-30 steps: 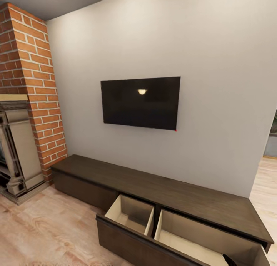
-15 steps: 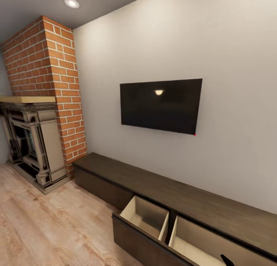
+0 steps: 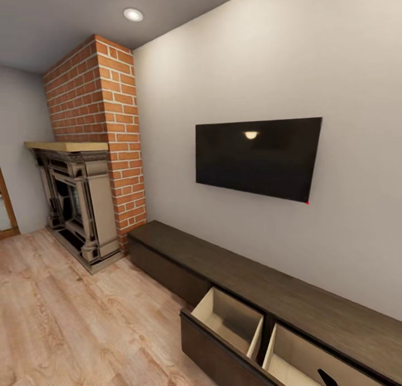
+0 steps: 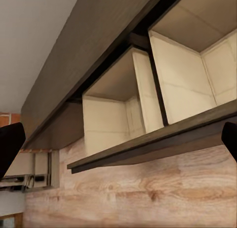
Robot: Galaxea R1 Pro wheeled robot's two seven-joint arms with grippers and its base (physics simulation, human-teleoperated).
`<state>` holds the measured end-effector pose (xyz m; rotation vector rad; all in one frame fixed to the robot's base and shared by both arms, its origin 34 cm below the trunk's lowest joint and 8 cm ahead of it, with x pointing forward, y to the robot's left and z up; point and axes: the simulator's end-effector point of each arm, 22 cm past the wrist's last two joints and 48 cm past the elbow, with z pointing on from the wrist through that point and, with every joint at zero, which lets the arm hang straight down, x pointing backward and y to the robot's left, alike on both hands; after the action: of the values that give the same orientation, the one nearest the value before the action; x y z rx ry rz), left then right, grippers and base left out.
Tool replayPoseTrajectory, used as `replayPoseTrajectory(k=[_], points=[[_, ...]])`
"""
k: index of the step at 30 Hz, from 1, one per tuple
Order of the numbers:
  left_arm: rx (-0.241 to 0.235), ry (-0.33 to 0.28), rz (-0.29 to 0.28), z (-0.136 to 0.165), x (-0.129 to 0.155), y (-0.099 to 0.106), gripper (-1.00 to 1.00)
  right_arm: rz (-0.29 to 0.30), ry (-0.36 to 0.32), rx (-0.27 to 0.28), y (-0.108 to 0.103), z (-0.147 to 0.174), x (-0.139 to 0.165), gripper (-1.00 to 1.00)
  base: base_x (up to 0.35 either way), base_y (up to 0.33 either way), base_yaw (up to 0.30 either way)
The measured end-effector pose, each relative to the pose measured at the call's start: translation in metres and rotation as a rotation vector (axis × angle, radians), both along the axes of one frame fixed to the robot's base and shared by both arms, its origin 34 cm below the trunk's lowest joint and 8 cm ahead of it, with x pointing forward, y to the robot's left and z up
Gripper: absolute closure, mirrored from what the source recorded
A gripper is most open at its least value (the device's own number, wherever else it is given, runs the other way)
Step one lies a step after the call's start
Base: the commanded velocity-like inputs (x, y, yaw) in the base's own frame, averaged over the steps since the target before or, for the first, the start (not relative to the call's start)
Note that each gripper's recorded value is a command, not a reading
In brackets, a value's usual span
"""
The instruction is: Place each of the two pumpkins and all three candles from the living room inside a cabinet in the living room (use any cabinet), then make sure every cabinet is closed, and position the cauldron so it is next to a table in the living room.
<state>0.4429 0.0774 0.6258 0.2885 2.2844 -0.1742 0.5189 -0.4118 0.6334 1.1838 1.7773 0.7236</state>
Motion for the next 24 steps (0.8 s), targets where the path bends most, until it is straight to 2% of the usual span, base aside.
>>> replayPoseTrajectory(k=[19,24], points=[[-0.001,0.005,0.003,0.015,-0.006,0.001,-1.0,0.02,0.008,-0.007,0.004,0.023,0.0,-1.0,0.0,0.0,0.007],[-0.002,0.004,0.004,0.017,-0.006,0.001,-1.0,0.02,0.007,-0.006,0.005,0.024,0.0,-1.0,0.0,0.0,0.111]])
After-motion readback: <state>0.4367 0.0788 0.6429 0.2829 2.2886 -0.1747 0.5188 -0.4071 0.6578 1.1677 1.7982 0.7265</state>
